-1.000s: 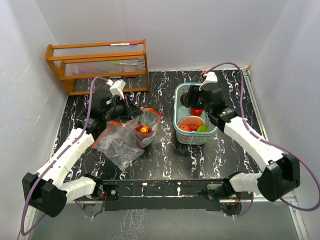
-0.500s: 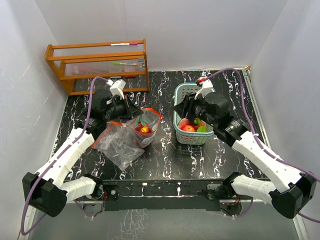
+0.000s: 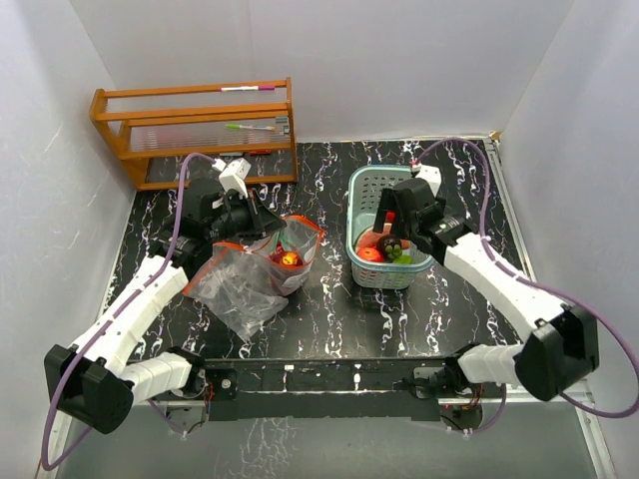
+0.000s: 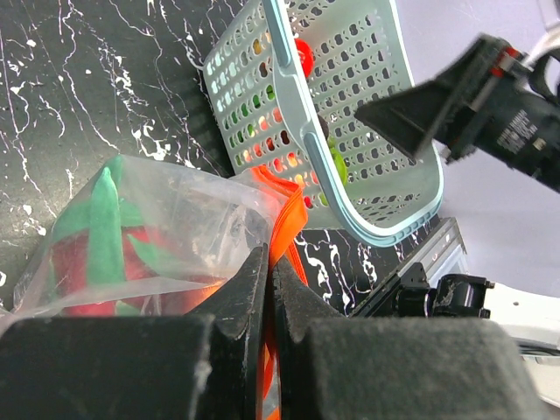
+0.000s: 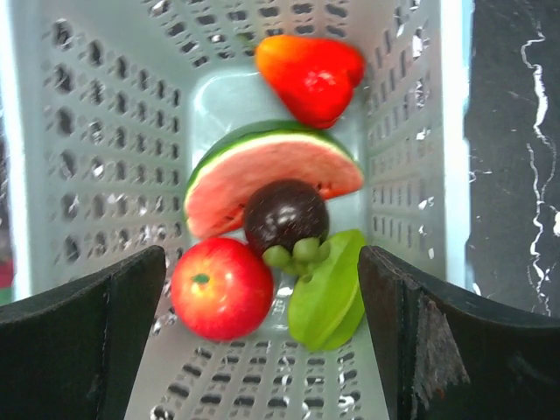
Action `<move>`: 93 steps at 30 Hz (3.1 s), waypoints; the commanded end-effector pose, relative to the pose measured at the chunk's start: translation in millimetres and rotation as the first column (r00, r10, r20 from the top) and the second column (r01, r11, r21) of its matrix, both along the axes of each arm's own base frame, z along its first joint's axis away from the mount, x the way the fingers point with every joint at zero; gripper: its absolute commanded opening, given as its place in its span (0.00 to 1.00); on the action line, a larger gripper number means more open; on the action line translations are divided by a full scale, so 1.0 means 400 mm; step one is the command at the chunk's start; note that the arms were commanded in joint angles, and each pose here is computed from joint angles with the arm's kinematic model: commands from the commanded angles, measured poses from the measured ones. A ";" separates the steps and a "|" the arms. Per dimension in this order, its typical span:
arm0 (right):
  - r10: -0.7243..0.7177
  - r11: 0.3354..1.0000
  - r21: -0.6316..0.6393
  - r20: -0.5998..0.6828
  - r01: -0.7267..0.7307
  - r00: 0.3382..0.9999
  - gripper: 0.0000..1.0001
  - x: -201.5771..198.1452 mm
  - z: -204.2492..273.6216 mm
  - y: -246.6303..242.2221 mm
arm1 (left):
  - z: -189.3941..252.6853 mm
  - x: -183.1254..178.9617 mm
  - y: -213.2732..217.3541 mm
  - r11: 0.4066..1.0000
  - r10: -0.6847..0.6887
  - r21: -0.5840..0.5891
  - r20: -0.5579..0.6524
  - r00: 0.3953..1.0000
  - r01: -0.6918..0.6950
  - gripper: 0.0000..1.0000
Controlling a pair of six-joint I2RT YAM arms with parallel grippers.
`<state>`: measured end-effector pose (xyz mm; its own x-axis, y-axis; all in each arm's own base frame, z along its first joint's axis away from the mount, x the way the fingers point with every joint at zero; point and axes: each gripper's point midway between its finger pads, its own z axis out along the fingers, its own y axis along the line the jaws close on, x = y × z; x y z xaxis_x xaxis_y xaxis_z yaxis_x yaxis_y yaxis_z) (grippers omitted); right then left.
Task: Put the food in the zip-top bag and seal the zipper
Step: Pick up the fake fruit from the bin, then place the fake fruit in the zipper food storage bag.
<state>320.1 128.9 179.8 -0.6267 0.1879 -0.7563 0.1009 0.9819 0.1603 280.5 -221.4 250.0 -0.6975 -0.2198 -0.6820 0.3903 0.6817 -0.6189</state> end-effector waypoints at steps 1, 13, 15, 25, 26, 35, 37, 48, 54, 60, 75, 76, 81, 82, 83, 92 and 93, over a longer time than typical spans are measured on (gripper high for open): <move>-0.013 0.999 -0.031 -0.043 0.011 0.999 0.96 0.059 -0.017 -0.016 | 0.056 -0.018 -0.003 0.999 -0.027 -0.029 0.058 0.998 0.029 0.00; 0.002 0.993 -0.113 -0.188 -0.023 0.982 0.95 0.082 -0.117 -0.010 | 0.064 -0.029 0.005 0.999 -0.036 -0.012 0.077 0.996 0.037 0.00; -0.003 0.991 -0.133 -0.221 -0.027 0.975 0.93 0.070 -0.144 -0.018 | 0.065 -0.029 0.007 0.999 -0.035 -0.007 0.079 0.996 0.036 0.00; -0.007 0.983 -0.175 -0.345 -0.057 0.939 0.77 0.015 -0.249 -0.036 | 0.041 -0.030 0.006 0.999 -0.035 -0.007 0.060 0.998 0.036 0.00; -0.003 0.983 -0.172 -0.354 -0.062 0.935 0.73 0.011 -0.254 -0.035 | 0.039 -0.030 0.006 0.999 -0.035 -0.006 0.058 0.998 0.035 0.00; 0.020 0.981 -0.169 -0.376 -0.090 0.926 0.72 0.016 -0.295 -0.025 | 0.035 -0.026 0.004 0.999 -0.036 -0.005 0.055 0.998 0.037 0.00; 0.016 0.980 -0.176 -0.378 -0.089 0.926 0.69 0.022 -0.306 -0.025 | 0.035 -0.027 0.004 0.999 -0.036 -0.005 0.054 0.998 0.036 0.00; 0.036 0.990 -0.120 -0.252 -0.068 0.967 0.40 0.065 -0.168 -0.003 | 0.039 -0.023 0.005 0.999 -0.034 0.002 0.056 0.998 0.034 0.00; 0.183 0.983 0.037 -0.052 -0.181 0.982 0.40 0.062 0.055 0.061 | 0.034 -0.020 0.005 1.000 -0.028 0.002 0.055 0.998 0.028 0.00; 0.383 0.894 0.207 0.107 -0.398 0.917 0.38 -0.004 0.207 0.159 | 0.015 -0.016 0.004 1.000 -0.028 0.008 0.039 0.999 0.028 0.00; 0.644 0.636 0.307 0.294 -0.708 0.706 0.38 -0.200 0.313 0.551 | 0.057 -0.019 0.002 1.000 -0.026 -0.017 0.061 0.998 0.027 0.00; 0.654 0.634 0.306 0.279 -0.711 0.703 0.38 -0.204 0.298 0.563 | 0.060 -0.021 0.003 0.999 -0.025 -0.018 0.063 0.998 0.026 0.00; 0.674 0.638 0.304 0.225 -0.707 0.704 0.39 -0.200 0.233 0.599 | 0.083 -0.022 0.004 0.999 -0.027 -0.019 0.079 0.997 0.029 0.00; 0.676 0.637 0.304 0.220 -0.708 0.703 0.39 -0.197 0.225 0.607 | 0.092 -0.021 0.003 0.999 -0.026 -0.023 0.087 0.996 0.028 0.00; 0.679 0.640 0.301 0.211 -0.708 0.703 0.39 -0.193 0.213 0.616 | 0.100 -0.021 0.003 0.999 -0.026 -0.026 0.092 0.995 0.028 0.00; 0.655 0.678 0.241 0.231 -0.695 0.719 0.53 -0.132 0.179 0.685 | 0.126 -0.038 0.005 0.998 -0.029 -0.048 0.108 0.994 0.034 0.00; 0.651 0.691 0.230 0.214 -0.686 0.728 0.58 -0.130 0.168 0.686 | 0.124 -0.039 0.007 0.998 -0.028 -0.046 0.105 0.994 0.033 0.00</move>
